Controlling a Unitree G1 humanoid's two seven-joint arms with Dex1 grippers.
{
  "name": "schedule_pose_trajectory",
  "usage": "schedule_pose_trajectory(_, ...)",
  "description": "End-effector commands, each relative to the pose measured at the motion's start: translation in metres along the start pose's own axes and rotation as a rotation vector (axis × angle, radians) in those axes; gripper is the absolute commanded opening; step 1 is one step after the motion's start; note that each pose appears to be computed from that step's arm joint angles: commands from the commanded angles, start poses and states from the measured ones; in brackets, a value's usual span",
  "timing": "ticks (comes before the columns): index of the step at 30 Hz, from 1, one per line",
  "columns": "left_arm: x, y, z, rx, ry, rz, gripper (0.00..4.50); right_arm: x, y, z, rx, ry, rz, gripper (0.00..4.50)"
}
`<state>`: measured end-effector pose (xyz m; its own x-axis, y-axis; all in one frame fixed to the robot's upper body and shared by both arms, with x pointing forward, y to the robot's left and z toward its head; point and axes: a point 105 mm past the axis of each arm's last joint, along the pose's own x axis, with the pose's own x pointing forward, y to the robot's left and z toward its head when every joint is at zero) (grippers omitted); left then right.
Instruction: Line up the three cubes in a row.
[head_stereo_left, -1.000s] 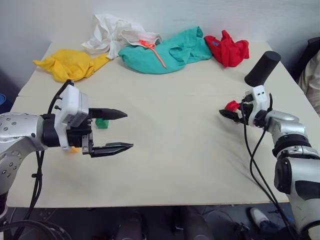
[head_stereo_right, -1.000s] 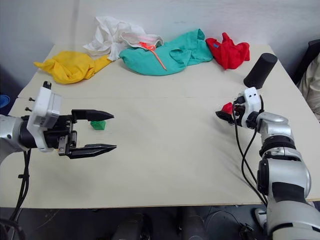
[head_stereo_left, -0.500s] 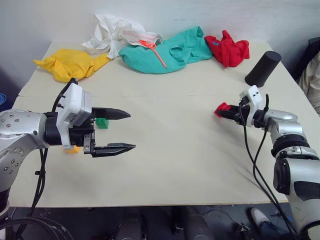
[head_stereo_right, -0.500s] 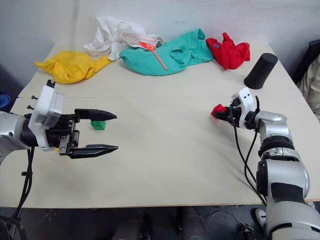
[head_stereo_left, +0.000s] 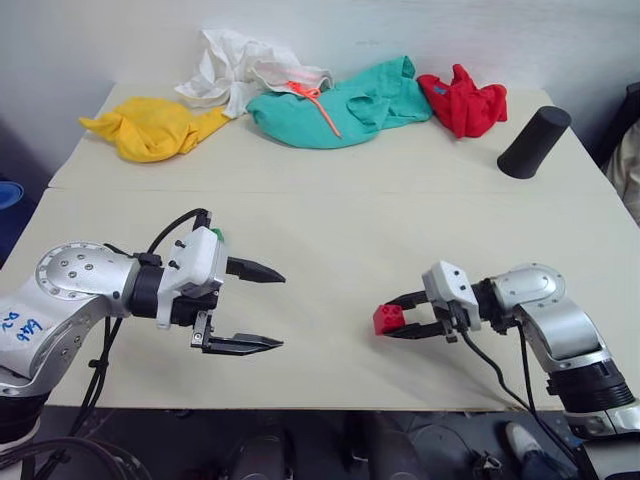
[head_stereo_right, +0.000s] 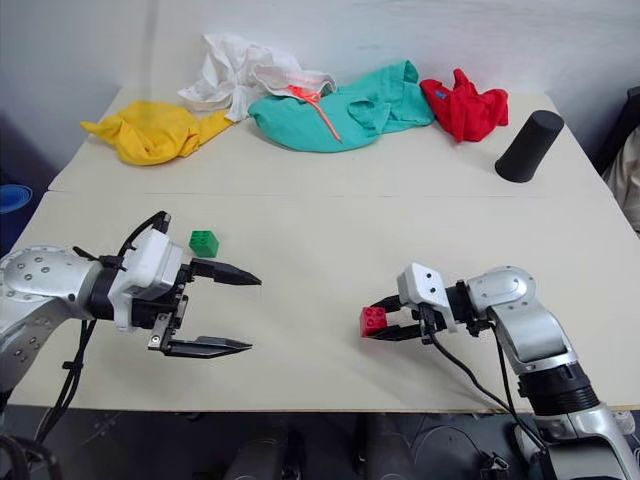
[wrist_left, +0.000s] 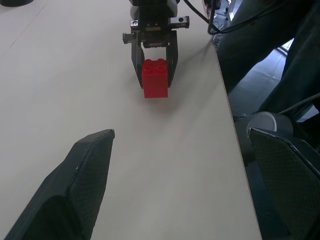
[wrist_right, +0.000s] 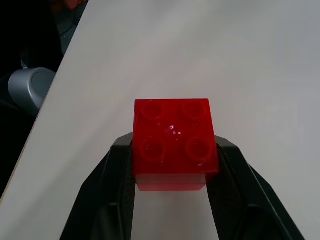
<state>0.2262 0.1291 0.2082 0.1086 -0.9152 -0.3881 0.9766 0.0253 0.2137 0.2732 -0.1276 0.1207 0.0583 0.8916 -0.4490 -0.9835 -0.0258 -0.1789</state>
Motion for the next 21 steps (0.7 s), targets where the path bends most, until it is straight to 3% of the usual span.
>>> schedule_pose_trajectory(1, -0.001, 0.000, 0.004, 0.038, -0.005, 0.001, 4.50, 0.003, 0.000, -0.003, -0.048, 0.028, -0.019, 1.49)
schedule_pose_trajectory(12, 0.000, -0.002, 0.002, 0.038, 0.002, -0.001, 4.50, 0.011, -0.001, -0.010, -0.026, 0.026, -0.010, 1.49)
schedule_pose_trajectory(13, 0.000, -0.001, 0.002, 0.037, 0.002, 0.003, 4.50, 0.011, -0.001, -0.010, -0.015, 0.023, -0.008, 2.21)
schedule_pose_trajectory(19, -0.007, 0.004, -0.003, 0.016, 0.020, 0.085, 4.50, 0.009, 0.001, -0.004, 0.015, -0.009, -0.005, 4.10)
schedule_pose_trajectory(21, -0.017, 0.007, -0.008, -0.015, 0.023, 0.153, 4.50, 0.006, 0.000, 0.002, 0.020, -0.038, -0.020, 4.48)
